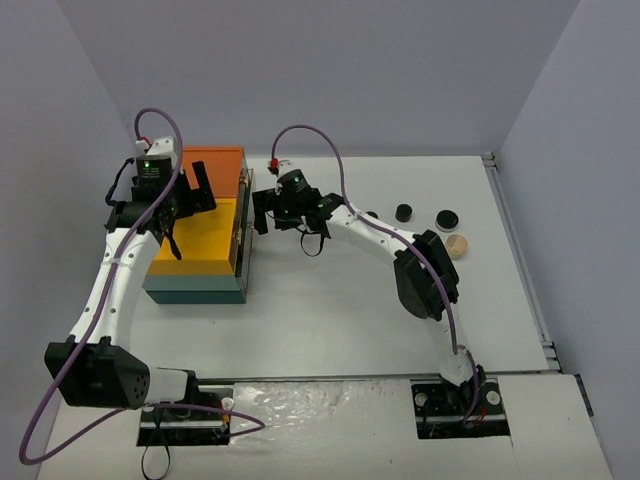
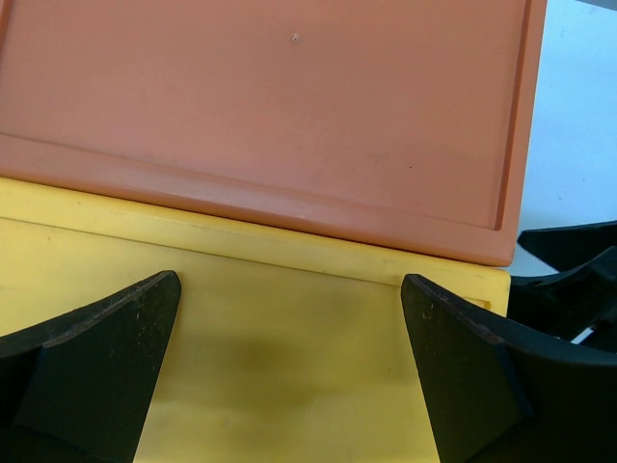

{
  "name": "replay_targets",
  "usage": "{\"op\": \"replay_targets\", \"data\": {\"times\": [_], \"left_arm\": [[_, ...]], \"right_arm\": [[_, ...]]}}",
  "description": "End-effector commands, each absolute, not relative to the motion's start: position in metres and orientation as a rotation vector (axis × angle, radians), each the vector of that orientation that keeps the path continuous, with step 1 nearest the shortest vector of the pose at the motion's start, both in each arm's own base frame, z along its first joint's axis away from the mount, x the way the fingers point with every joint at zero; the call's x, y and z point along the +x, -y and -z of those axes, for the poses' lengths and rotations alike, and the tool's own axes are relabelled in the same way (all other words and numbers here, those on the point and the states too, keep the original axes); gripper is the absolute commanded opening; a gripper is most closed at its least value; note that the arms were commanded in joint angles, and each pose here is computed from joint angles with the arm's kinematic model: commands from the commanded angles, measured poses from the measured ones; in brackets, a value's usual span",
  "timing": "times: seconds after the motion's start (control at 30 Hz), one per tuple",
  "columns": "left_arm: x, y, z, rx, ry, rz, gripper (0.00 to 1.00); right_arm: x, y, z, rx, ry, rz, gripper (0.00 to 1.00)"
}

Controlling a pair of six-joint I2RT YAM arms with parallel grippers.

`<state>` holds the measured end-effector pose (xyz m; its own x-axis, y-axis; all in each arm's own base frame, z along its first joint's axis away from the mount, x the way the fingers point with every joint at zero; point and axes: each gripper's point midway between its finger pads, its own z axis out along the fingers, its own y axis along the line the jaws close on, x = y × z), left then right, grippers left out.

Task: Organize the makeup

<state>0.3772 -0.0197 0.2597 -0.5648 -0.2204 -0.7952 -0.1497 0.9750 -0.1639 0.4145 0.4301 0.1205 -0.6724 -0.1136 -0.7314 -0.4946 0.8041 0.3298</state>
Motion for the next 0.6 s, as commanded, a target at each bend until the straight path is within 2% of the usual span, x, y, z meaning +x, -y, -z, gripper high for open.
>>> {"op": "replay_targets", "data": {"times": [0.0, 0.2, 0.3, 0.5, 0.57], "left_arm": [[0.367, 0.037, -0.236, -0.278, -2.267, 0.209, 0.97], [0.366, 0.039, -0.242, -0.262, -2.253, 0.224, 0.97], [0.366, 0.039, -0.252, -0.25, -2.232, 0.226, 0.97], [0.364, 0.051, -0.291, -0.157, -2.167, 0.176, 0.97], [0.364, 0.071, -0.309, -0.082, -2.141, 0.17, 0.97]], "right_arm": [[0.411, -0.477, -0.154, -0.456, -2.125, -0.932, 1.0], [0.4, -0.499, -0.164, -0.49, -2.058, -1.057, 1.0], [0.402, -0.493, -0.174, -0.469, -2.04, -1.031, 1.0], [0.423, -0.421, -0.21, -0.316, -2.004, -0.869, 1.0], [0.427, -0.389, -0.208, -0.269, -2.015, -0.781, 1.0]]}}
